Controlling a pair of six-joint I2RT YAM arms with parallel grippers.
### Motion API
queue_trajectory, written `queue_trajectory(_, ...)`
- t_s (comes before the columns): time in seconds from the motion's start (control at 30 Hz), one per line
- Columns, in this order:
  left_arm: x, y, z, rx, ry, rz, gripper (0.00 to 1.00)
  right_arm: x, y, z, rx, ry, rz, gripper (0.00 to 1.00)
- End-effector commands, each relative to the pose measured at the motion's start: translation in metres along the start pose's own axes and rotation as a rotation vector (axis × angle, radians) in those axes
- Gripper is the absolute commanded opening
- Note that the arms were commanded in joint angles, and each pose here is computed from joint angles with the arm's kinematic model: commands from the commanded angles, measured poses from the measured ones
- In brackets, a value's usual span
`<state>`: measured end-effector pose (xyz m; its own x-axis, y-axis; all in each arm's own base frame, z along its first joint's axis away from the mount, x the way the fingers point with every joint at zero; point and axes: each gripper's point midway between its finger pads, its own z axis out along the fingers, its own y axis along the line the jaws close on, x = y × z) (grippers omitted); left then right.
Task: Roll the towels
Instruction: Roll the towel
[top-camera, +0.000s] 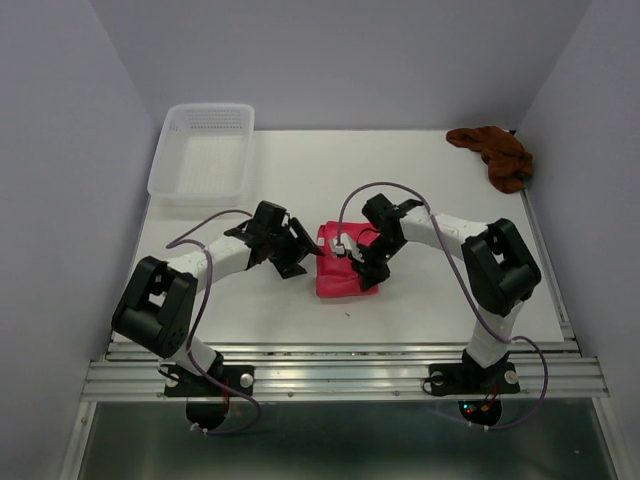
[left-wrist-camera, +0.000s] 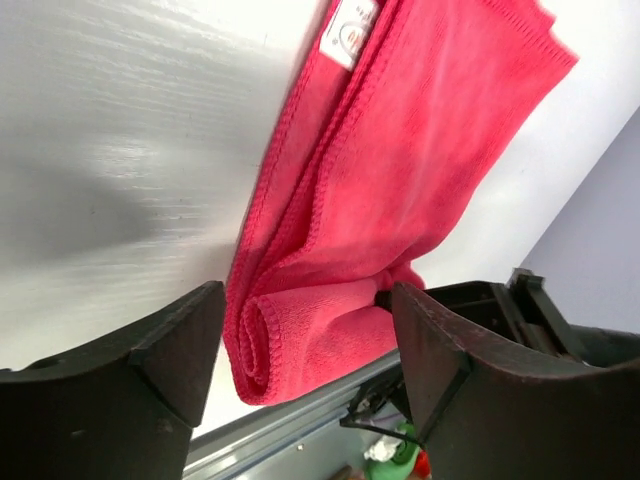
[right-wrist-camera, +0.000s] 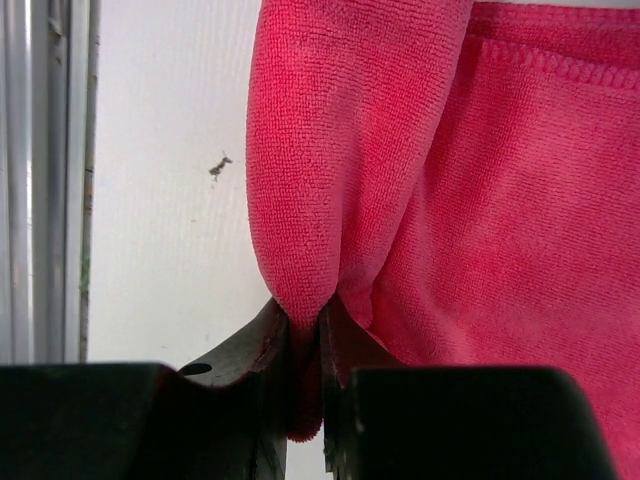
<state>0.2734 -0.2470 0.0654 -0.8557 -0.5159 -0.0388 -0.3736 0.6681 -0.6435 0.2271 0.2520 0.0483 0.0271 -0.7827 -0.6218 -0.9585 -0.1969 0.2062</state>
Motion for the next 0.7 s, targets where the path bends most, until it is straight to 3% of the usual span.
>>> queue_trajectory(0.0, -0.016, -0.005, -0.019, 0.004, -0.107, 0.061, 0.79, -0.014, 0.013, -0.001, -0.088, -0.094, 0.135, 0.01)
queue_trajectory(0.2, -0.01, -0.01, -0.03, 0.044, -0.166, 0.165, 0.91, -0.012, 0.006, 0.001, -0.119, -0.18, 0.317, 0.01)
queue_trajectory(0.37, 0.006, -0.013, -0.025, 0.061, -0.151, 0.249, 0.91, -0.007, -0.01, -0.005, -0.121, -0.272, 0.474, 0.01)
queue_trajectory(0.67, 0.024, -0.025, -0.022, 0.169, -0.142, 0.313, 0.91, 0.01, -0.019, 0.006, -0.12, -0.292, 0.611, 0.01)
